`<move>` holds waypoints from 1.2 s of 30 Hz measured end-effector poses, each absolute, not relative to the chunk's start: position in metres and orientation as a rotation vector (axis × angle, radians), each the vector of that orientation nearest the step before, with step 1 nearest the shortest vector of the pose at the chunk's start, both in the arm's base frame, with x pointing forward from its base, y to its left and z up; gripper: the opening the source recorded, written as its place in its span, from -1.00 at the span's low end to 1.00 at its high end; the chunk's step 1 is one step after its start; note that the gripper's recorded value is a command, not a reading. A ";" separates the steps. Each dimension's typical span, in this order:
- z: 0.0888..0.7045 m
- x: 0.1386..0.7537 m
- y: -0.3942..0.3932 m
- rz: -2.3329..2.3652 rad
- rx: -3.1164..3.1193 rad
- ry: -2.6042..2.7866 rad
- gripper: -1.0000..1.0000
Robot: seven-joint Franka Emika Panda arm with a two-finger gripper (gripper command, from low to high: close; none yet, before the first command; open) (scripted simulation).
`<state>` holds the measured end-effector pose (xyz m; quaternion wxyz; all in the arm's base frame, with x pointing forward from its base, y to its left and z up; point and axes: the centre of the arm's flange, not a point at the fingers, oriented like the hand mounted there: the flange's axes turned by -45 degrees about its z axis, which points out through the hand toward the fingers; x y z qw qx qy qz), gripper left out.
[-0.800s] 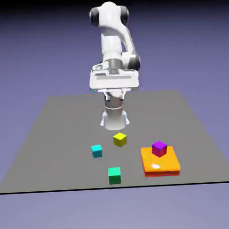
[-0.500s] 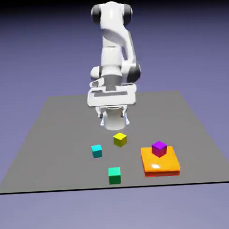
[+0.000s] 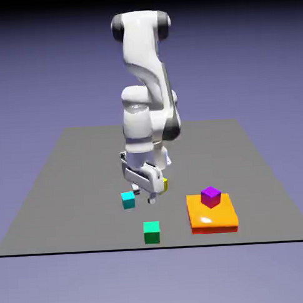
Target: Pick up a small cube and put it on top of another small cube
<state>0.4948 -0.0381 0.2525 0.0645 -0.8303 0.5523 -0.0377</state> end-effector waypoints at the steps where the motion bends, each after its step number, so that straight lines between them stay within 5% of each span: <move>1: 0.244 0.497 -0.039 -0.068 -2.462 1.729 0.00; 13: 0.139 0.508 -0.037 0.222 -2.144 2.082 0.00; 14: 0.125 0.506 -0.034 0.222 -2.146 2.082 -1.00; 21: 0.194 0.507 -0.044 0.221 -2.149 2.079 -1.00; 32: 0.300 0.425 0.193 0.297 -2.889 0.998 -1.00; 36: 0.277 0.420 0.196 0.298 -2.905 0.970 -1.00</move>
